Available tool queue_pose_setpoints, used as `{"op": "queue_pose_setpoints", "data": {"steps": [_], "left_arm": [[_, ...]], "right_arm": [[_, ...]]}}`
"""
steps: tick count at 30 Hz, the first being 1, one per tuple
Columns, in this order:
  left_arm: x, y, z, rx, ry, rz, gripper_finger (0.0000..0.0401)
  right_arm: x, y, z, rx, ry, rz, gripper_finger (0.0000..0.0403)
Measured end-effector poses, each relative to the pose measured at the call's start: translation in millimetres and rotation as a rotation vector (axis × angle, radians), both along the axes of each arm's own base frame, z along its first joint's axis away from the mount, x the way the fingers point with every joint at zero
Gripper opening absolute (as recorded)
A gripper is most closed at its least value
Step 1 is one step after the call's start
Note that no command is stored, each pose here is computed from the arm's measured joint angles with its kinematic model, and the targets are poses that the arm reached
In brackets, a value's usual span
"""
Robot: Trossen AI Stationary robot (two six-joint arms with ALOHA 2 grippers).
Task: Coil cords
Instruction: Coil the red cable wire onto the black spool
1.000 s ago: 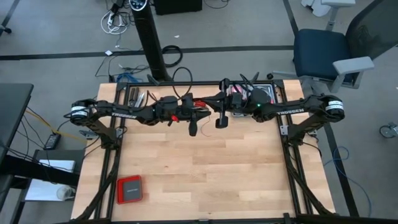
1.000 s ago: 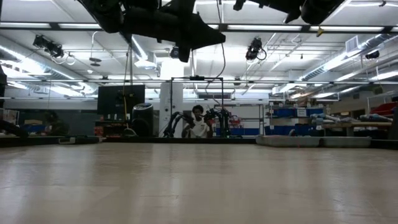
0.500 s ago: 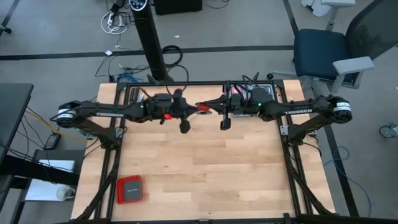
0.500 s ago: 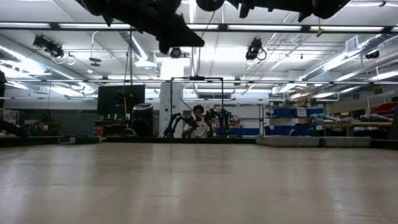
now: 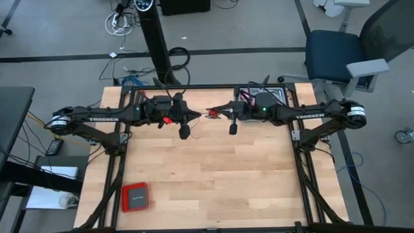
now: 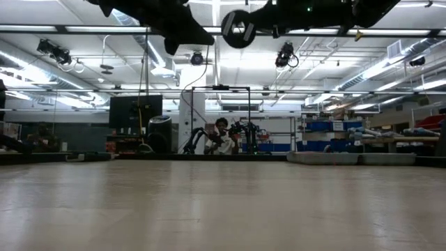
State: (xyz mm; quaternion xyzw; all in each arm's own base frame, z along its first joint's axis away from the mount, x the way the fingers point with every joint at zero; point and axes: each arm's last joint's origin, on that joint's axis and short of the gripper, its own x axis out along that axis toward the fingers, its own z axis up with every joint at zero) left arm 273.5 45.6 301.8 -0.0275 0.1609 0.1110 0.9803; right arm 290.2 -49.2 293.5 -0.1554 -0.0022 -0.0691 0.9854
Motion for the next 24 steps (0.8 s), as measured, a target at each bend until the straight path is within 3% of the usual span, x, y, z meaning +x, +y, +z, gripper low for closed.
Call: {"op": "queue_pose_setpoints", "data": {"steps": [15,24], "left_arm": [[17,-3,10,-0.160,-0.134,-0.006,0.0000],[43,0,-1,-0.154,-0.234,-0.020,0.0000]], "right_arm": [[-2,-9,-5,-0.131,0.082,-0.138,0.0000],[-2,-10,-6,-0.124,0.089,-0.156,0.0001]]}}
